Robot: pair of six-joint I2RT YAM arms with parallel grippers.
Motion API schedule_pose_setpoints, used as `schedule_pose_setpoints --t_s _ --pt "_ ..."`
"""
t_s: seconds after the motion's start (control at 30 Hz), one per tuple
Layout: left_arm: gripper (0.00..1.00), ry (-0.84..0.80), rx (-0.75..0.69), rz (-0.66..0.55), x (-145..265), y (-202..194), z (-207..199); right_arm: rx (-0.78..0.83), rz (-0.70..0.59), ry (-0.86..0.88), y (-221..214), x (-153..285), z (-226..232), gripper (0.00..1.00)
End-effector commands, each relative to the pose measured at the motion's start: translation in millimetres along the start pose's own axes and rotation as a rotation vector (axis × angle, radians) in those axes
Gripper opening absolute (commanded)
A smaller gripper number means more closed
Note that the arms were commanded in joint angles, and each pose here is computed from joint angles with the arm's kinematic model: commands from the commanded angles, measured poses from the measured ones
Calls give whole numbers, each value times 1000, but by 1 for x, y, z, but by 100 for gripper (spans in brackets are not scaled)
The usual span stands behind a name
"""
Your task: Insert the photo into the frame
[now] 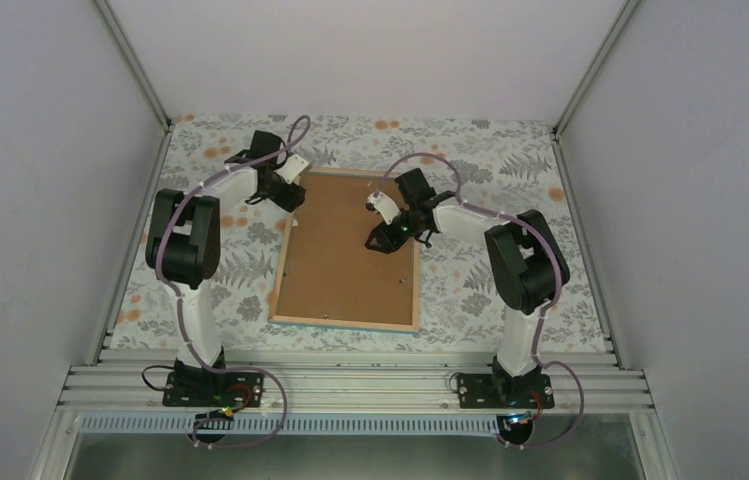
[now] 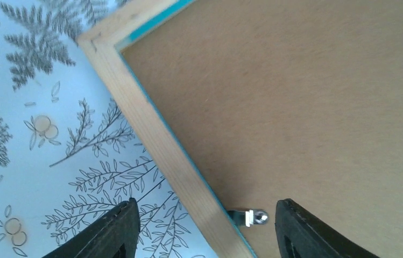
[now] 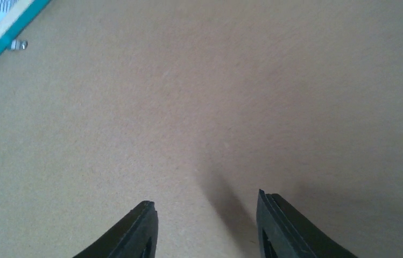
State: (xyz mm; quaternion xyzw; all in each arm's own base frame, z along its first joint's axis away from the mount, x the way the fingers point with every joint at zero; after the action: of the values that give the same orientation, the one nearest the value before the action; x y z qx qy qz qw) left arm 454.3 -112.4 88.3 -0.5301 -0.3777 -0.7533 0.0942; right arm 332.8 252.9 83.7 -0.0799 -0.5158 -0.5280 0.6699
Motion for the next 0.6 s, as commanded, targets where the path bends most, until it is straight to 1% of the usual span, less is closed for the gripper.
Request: schedule_pose_setpoints --t_s 0.0,0.07,0.13,0.17,0.23,0.27,0.4,0.57 --pt "65 -22 -5 -110 36 22 -3 87 -120 -77 39 45 6 49" --pt "66 -25 -5 -106 37 21 -5 107 -162 -126 50 61 1 52" --pt "66 -28 4 -98 36 16 -6 95 -196 -161 57 76 -8 56" --pt "66 -28 9 -99 36 14 -7 87 -206 -173 59 83 -13 60" --pt "67 -27 21 -91 34 8 -8 69 -217 -203 61 94 -25 72" --pt "67 -28 26 -87 34 5 -9 53 -222 -235 61 101 -35 74" --pt "66 -31 34 -87 32 1 -11 23 -213 -288 55 113 -63 75" --pt "66 -35 34 -59 24 -6 -12 74 -135 -384 47 108 -82 72"
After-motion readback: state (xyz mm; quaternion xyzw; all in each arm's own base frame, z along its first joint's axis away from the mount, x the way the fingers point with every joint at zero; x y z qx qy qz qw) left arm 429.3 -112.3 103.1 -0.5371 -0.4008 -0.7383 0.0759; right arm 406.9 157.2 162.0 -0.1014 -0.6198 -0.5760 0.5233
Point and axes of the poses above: each gripper's point midway between its finger pads, its own x axis back along the fingers, its own z axis along the line the jaws close on, y = z × x, the point moved 5 cm from there along x, back along the fingers, and after that the axes turned 13 degrees about -x, right-handed, at the moved point
